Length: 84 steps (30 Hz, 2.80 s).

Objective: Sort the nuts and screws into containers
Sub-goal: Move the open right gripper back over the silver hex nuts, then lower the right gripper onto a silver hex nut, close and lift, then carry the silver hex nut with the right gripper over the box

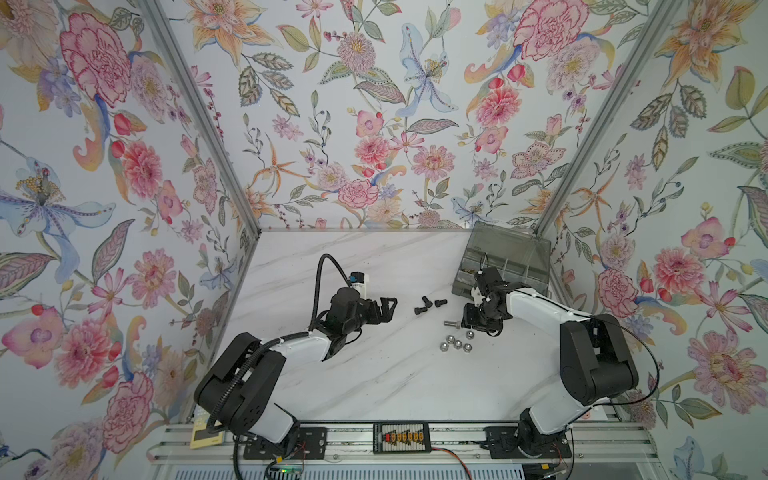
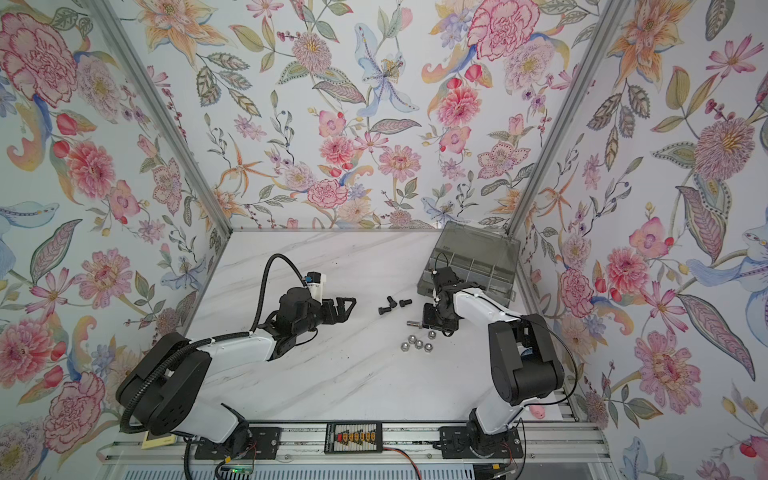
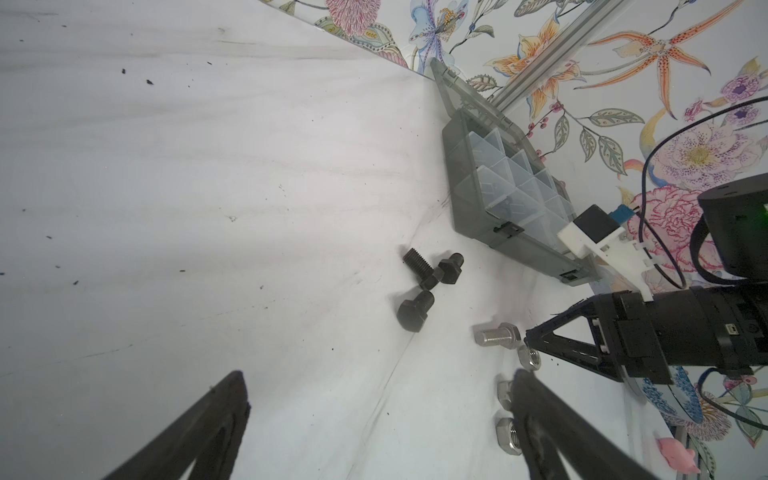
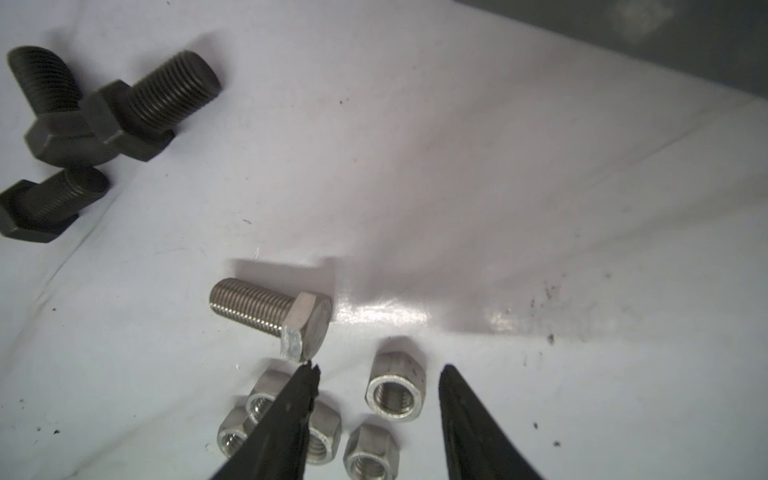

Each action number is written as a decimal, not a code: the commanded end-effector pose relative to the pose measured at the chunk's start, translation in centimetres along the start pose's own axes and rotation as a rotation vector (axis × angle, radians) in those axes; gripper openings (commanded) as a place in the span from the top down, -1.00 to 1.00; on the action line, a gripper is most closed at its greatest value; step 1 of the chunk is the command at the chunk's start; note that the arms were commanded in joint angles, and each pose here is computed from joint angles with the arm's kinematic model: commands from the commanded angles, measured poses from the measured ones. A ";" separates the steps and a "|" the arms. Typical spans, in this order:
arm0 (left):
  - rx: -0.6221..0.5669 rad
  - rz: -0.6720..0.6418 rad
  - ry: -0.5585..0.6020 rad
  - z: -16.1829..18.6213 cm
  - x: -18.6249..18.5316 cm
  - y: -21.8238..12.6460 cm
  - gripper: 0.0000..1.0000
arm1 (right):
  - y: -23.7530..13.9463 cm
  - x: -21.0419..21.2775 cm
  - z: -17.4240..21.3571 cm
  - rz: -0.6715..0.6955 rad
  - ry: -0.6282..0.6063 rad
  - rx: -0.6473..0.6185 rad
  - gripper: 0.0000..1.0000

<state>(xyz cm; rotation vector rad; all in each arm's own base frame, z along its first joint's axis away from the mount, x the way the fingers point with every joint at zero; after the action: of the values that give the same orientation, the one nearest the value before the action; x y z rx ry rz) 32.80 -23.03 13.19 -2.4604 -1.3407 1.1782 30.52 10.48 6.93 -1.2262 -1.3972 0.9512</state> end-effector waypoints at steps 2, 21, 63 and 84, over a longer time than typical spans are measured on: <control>0.000 0.011 -0.007 -0.1 0.1 0.1 -0.99 | 0.9 -0.6 1.0 0.054 0.016 0.026 -0.02; 0.003 0.010 -0.011 0.1 0.2 0.1 -0.99 | 2.2 -0.8 2.4 0.110 0.011 0.066 0.09; -0.004 0.014 -0.009 0.0 0.2 0.0 -0.99 | -11.2 -18.0 -11.3 0.038 0.427 -0.378 0.80; -0.004 0.024 -0.005 -0.2 0.0 0.5 -0.99 | -5.6 -22.1 -15.9 0.057 0.475 -0.296 0.70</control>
<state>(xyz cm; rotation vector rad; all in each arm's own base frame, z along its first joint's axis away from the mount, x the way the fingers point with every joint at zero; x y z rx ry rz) 32.79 -23.34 13.07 -2.4739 -1.3149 1.1837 44.13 -13.15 11.34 -1.6086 -1.1372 0.4354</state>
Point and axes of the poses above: each gripper's point midway between its finger pads, its own y axis out along the fingers, its own x axis along the line the jaws close on, z = x × y, the point moved 3 cm from there along -y, back along the fingers, and after that the axes turned 2 degrees about -y, right-handed, at the moved point
